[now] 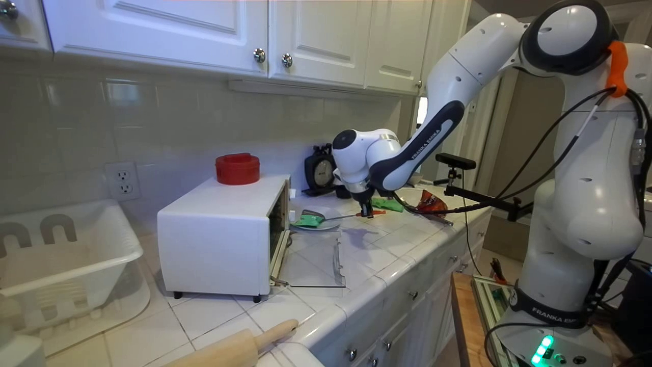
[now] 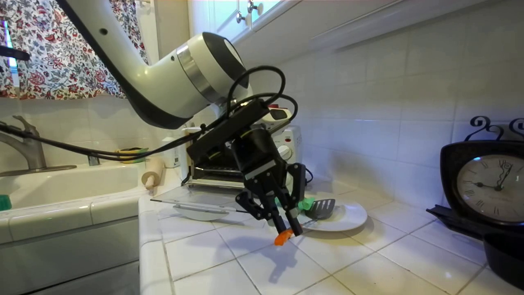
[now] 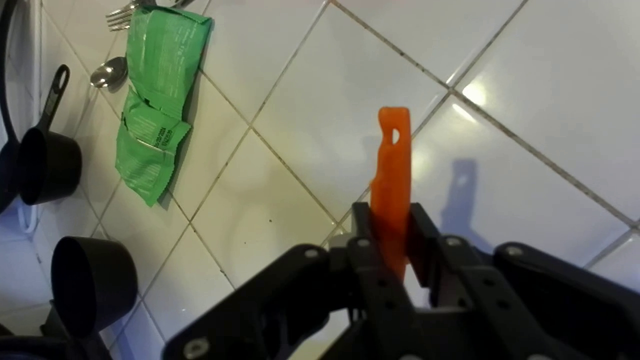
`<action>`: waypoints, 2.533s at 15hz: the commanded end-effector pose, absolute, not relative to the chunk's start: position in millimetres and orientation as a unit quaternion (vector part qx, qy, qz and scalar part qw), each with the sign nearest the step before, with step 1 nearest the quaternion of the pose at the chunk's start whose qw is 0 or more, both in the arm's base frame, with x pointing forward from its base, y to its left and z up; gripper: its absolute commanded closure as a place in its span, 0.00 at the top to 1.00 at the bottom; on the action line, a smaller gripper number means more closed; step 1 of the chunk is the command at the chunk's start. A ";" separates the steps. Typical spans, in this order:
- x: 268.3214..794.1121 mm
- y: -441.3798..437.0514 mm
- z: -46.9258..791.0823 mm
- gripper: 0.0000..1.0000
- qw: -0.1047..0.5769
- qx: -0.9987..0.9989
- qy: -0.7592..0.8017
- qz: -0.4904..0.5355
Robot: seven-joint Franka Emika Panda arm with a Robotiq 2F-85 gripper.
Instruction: Use the spatula to pick up the green packet and put it into the microwave
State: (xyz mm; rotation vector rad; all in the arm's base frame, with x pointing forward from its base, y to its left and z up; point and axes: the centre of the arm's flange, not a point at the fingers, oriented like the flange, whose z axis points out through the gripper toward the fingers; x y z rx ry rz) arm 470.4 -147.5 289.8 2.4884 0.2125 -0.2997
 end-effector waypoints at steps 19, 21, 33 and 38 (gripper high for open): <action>463.9 -130.2 282.6 0.05 0.259 0.938 0.109 -0.202; 463.2 -131.1 283.4 0.05 0.241 0.940 0.110 -0.214; 466.8 -136.5 293.8 0.05 0.147 0.953 0.113 -0.239; 469.6 -144.2 297.3 0.05 0.122 0.963 0.097 -0.219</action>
